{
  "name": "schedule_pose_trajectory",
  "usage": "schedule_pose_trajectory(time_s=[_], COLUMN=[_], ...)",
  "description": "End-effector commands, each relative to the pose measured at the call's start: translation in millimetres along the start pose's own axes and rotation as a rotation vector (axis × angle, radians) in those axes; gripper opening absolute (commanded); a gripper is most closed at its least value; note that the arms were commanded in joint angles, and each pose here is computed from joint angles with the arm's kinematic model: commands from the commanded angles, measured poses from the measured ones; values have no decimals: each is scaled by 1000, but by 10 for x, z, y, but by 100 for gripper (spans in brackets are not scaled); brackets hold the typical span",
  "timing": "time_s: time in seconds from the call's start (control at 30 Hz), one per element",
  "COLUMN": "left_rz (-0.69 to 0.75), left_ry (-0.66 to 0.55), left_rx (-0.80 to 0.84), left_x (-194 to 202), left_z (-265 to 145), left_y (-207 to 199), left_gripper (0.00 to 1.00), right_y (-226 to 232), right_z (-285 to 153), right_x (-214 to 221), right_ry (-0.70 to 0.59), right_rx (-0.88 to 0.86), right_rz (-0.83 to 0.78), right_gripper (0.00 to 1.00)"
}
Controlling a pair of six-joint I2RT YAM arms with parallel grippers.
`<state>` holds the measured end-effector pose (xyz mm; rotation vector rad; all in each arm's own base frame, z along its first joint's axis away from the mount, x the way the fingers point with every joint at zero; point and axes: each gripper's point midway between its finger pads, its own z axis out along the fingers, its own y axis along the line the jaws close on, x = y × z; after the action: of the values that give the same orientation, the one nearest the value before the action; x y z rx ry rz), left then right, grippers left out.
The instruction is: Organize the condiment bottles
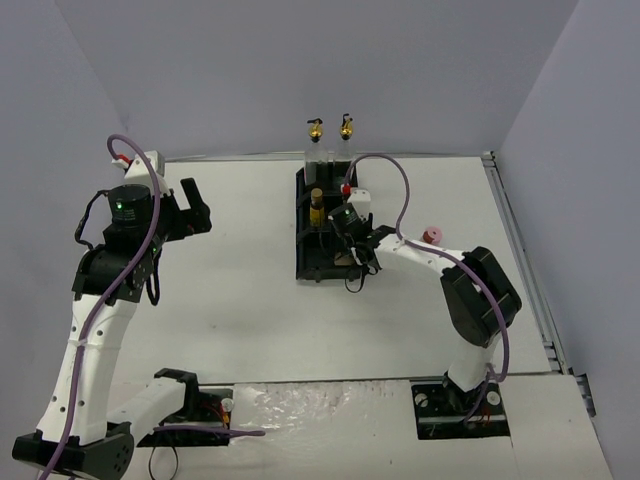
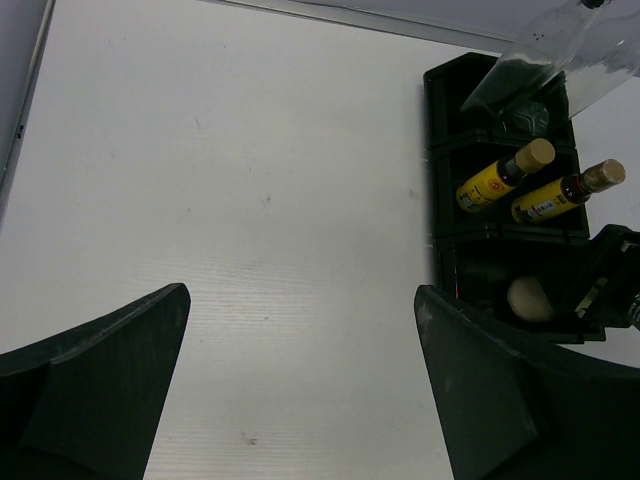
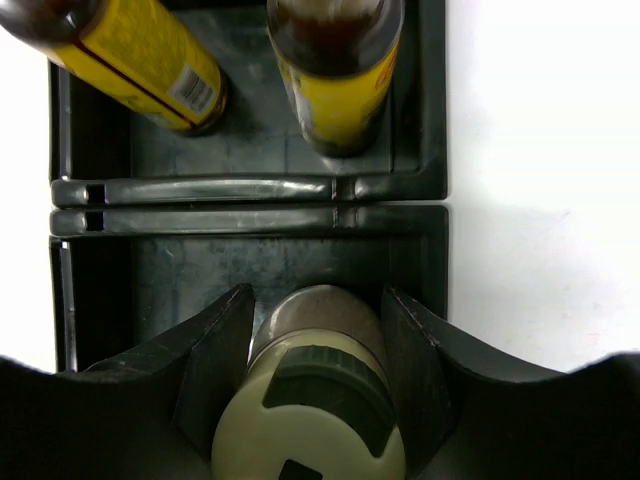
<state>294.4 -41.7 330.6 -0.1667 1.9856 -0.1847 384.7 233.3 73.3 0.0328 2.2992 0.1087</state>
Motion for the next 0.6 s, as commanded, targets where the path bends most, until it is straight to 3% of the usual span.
schedule_pose_trajectory(time_s=[0.0, 0.07, 0.13, 0.3, 0.43, 0.57], left_rz=[-4, -3, -4, -4, -6, -5], left_ry=[-74, -74, -73, -71, -75, -76], left_rx=[10, 10, 11, 12, 12, 12], left_x=[-207, -209, -209, -208, -221, -225], left_z=[7, 11, 16, 21, 12, 4], left_y=[-25, -27, -30, -33, -33, -33], left_gripper=[92, 92, 92, 92, 92, 92], right_y=[53, 29, 9, 22, 57, 89], right_z=[9, 29, 46, -9, -116, -245], right_x=[-195, -158, -117, -149, -248, -374], right_ry=[-82, -78, -71, -84, -108, -137], right_rx=[-16, -6, 4, 6, 26, 38], right_rz=[52, 50, 44, 40, 19, 8], right_gripper=[0, 1, 9, 53, 68, 75])
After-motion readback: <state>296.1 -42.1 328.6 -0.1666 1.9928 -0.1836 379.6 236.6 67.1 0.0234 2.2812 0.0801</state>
